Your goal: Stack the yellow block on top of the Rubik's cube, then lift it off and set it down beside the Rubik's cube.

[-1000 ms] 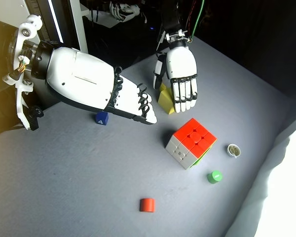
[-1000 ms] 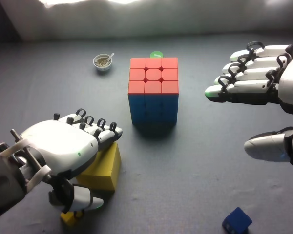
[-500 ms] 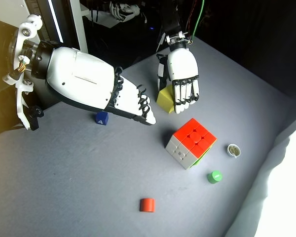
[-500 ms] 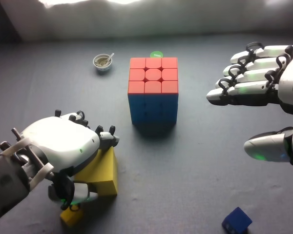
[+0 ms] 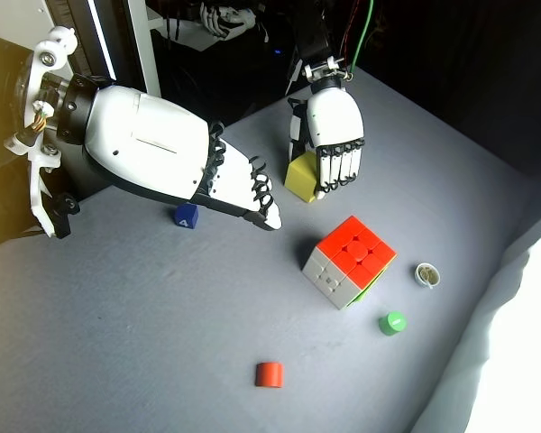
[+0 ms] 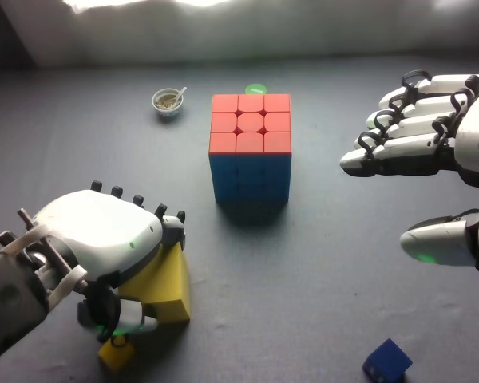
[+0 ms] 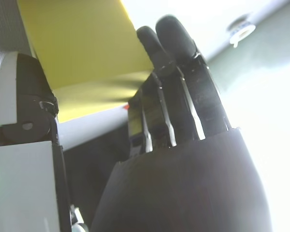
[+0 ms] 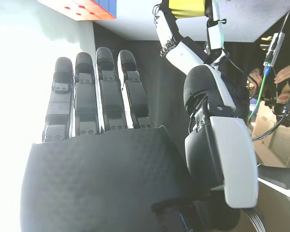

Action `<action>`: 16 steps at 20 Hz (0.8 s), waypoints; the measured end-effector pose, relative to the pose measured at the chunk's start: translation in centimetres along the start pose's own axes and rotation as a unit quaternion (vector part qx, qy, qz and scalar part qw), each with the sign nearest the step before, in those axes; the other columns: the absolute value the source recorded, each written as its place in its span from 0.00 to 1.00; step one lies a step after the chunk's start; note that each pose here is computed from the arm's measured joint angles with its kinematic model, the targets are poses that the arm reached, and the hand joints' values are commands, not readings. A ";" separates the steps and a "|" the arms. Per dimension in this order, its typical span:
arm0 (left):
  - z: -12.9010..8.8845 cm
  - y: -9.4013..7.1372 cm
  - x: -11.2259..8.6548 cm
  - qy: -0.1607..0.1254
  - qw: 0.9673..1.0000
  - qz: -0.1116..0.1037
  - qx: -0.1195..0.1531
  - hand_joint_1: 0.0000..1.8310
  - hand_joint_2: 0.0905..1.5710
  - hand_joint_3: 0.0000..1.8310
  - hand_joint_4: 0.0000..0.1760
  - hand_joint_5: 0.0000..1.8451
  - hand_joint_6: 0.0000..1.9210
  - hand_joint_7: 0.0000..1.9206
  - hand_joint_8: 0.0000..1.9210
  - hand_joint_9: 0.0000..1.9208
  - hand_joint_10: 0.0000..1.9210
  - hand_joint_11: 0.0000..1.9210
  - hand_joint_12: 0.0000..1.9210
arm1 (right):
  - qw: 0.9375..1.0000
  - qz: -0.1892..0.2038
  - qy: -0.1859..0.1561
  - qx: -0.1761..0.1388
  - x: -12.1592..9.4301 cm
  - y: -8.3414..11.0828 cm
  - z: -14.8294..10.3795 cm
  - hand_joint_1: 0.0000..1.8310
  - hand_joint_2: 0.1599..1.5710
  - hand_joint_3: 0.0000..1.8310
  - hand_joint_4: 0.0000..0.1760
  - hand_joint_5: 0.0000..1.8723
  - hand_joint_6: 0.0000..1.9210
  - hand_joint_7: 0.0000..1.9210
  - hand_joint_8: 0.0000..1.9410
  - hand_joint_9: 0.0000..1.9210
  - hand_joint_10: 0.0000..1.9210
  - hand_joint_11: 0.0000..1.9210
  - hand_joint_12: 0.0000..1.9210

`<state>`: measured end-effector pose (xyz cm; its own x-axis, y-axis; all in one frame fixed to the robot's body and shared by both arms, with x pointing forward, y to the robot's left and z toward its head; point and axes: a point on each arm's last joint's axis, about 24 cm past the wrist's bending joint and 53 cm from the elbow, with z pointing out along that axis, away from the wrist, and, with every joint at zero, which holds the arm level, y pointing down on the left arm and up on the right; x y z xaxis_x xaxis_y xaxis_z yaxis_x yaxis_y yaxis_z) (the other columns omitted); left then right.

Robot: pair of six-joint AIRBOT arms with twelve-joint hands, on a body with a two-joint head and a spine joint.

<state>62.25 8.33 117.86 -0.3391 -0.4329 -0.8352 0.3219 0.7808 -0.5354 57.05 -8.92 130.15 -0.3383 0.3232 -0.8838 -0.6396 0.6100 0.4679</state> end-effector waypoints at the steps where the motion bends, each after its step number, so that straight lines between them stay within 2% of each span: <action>1: 0.0 0.0 -0.1 0.000 1.000 -0.005 -0.001 0.67 0.71 0.00 0.00 0.51 0.45 0.48 0.67 0.43 0.57 0.32 0.78 | 1.000 0.000 0.000 0.000 0.0 0.0 0.0 0.01 0.83 0.00 0.00 0.13 0.00 0.12 0.00 0.08 0.01 0.00 0.09; 2: 0.1 0.0 -0.2 0.000 1.000 -0.005 -0.001 0.67 0.72 0.00 0.00 0.50 0.48 0.48 0.67 0.43 0.57 0.31 0.78 | 1.000 0.000 0.000 0.000 0.0 0.0 0.0 0.02 0.83 0.00 0.00 0.14 0.01 0.13 0.01 0.09 0.01 0.00 0.15; 3: 0.2 0.0 -0.3 0.000 1.000 -0.008 -0.001 0.66 0.73 0.00 0.00 0.49 0.51 0.46 0.69 0.41 0.58 0.30 0.79 | 1.000 0.000 0.000 0.000 0.0 0.0 0.0 0.03 0.83 0.00 0.00 0.13 0.00 0.13 0.00 0.09 0.01 0.00 0.16; 5: 0.7 -0.4 -0.5 0.005 1.000 -0.013 0.006 0.67 0.72 0.00 0.00 0.50 0.47 0.46 0.70 0.40 0.61 0.28 0.81 | 1.000 0.000 0.000 0.000 0.0 0.0 0.0 0.07 0.82 0.00 0.00 0.15 0.01 0.15 0.00 0.10 0.01 0.00 0.18; 6: 0.9 -0.9 -0.8 0.006 1.000 -0.016 0.012 0.67 0.72 0.00 0.00 0.50 0.47 0.46 0.70 0.39 0.61 0.27 0.81 | 1.000 0.000 0.000 0.000 0.0 0.0 0.0 0.05 0.82 0.00 0.00 0.14 0.00 0.14 0.00 0.10 0.01 0.00 0.16; 7: 1.1 -1.4 -1.3 0.005 1.000 -0.017 0.019 0.67 0.72 0.00 0.00 0.49 0.49 0.46 0.69 0.39 0.61 0.27 0.81 | 1.000 0.000 0.000 0.000 0.0 0.0 0.0 0.04 0.83 0.00 0.00 0.14 0.00 0.14 0.00 0.10 0.01 0.00 0.18; 9: 1.5 -2.1 -2.4 0.000 0.999 -0.012 0.032 0.67 0.71 0.00 0.00 0.52 0.45 0.47 0.68 0.40 0.60 0.29 0.80 | 1.000 0.000 0.000 0.000 0.0 0.0 0.0 0.06 0.82 0.00 0.00 0.15 0.00 0.15 0.00 0.11 0.01 0.00 0.23; 10: 1.6 -2.1 -3.1 -0.002 0.999 -0.009 0.035 0.66 0.73 0.00 0.00 0.49 0.50 0.46 0.70 0.39 0.60 0.27 0.81 | 1.000 0.000 0.000 0.000 0.0 0.0 0.0 0.05 0.82 0.00 0.00 0.15 0.00 0.15 0.00 0.11 0.00 0.00 0.22; 11: 1.7 -1.9 -3.7 -0.005 0.999 -0.006 0.035 0.66 0.72 0.00 0.00 0.50 0.49 0.46 0.69 0.39 0.59 0.27 0.80 | 1.000 0.000 0.000 0.000 0.0 0.0 0.0 0.03 0.83 0.00 0.00 0.14 0.00 0.13 0.00 0.09 0.00 0.00 0.15; 12: 1.9 -1.5 -4.4 -0.008 0.999 -0.004 0.033 0.67 0.72 0.00 0.00 0.51 0.46 0.47 0.68 0.39 0.58 0.28 0.79 | 1.000 0.000 0.000 0.000 0.0 0.0 0.0 0.03 0.83 0.00 0.00 0.14 0.00 0.13 0.00 0.09 0.00 0.00 0.13; 15: 2.0 -1.1 -6.2 -0.014 0.999 0.001 0.035 0.67 0.72 0.00 0.00 0.50 0.49 0.47 0.67 0.41 0.58 0.28 0.79 | 1.000 0.000 0.000 0.000 0.0 0.0 0.0 0.05 0.83 0.00 0.00 0.14 0.00 0.14 0.00 0.10 0.01 0.00 0.17; 16: 2.1 -1.1 -6.7 -0.014 0.999 0.003 0.039 0.66 0.72 0.00 0.00 0.49 0.50 0.48 0.65 0.41 0.56 0.28 0.78 | 1.000 0.000 0.000 0.000 0.0 0.0 0.0 0.04 0.83 0.00 0.00 0.14 0.00 0.13 0.00 0.09 0.00 0.00 0.15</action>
<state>66.01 9.40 123.76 -0.3126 -0.4424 -0.8406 0.3915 0.7463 -0.5383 57.05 -8.92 130.15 -0.3383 0.3232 -0.8838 -0.6396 0.6100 0.4679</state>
